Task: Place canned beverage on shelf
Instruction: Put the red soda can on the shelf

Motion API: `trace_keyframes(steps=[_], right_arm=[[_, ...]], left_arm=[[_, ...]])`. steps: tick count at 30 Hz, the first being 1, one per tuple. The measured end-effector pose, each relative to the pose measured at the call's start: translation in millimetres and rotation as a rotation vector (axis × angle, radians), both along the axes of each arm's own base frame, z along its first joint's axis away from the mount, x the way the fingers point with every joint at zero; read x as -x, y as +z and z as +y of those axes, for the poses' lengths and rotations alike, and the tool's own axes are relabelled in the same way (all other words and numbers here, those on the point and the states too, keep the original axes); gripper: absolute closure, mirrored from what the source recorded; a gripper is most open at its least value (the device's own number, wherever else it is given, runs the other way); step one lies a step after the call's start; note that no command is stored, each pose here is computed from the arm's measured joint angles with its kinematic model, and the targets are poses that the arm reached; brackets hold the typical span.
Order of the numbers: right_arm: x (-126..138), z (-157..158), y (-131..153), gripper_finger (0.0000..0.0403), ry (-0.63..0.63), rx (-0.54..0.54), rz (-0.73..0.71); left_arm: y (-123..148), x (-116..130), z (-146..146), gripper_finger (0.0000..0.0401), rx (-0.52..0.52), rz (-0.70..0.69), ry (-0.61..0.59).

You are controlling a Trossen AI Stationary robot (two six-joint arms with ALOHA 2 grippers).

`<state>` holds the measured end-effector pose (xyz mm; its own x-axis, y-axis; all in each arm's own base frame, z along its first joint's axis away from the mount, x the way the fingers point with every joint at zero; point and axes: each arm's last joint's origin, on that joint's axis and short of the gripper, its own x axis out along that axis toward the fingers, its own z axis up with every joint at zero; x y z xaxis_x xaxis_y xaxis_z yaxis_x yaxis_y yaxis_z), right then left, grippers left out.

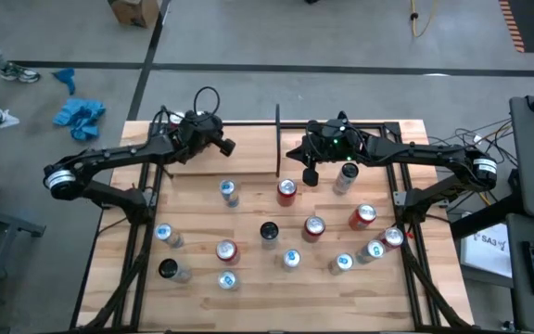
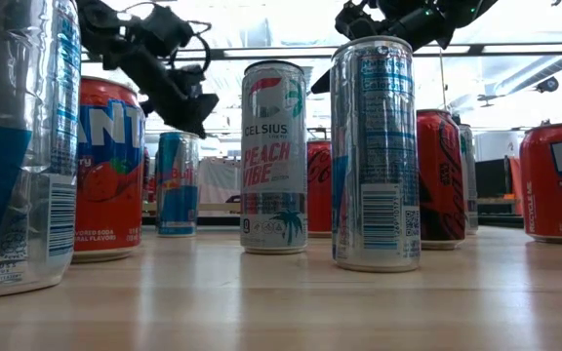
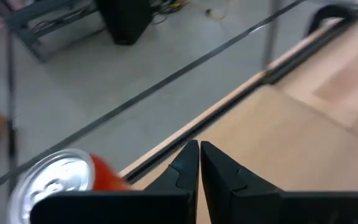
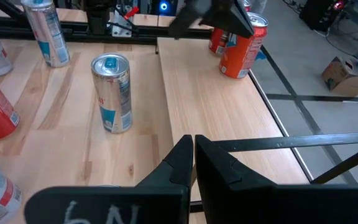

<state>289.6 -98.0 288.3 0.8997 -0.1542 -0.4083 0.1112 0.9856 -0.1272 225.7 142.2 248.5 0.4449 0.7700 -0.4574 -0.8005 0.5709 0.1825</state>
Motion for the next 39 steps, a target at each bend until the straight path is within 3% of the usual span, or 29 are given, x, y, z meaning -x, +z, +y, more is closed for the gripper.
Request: trace_keyframes(steps=[15,32,39], right_arm=[[0,0,0,0.0394,-0.036,-0.08,-0.016],[0,1,0,0.0394,-0.067,-0.154,-0.021],[0,1,0,0.0394,-0.07,-0.16,-0.022]], left_arm=[[13,-17,-52,0.0401,-0.017,-0.032,-0.254],[13,-19,-64,0.0401,-0.039,0.016,-0.353],[12,-10,-63,0.0401,-0.023,0.077,-0.338]])
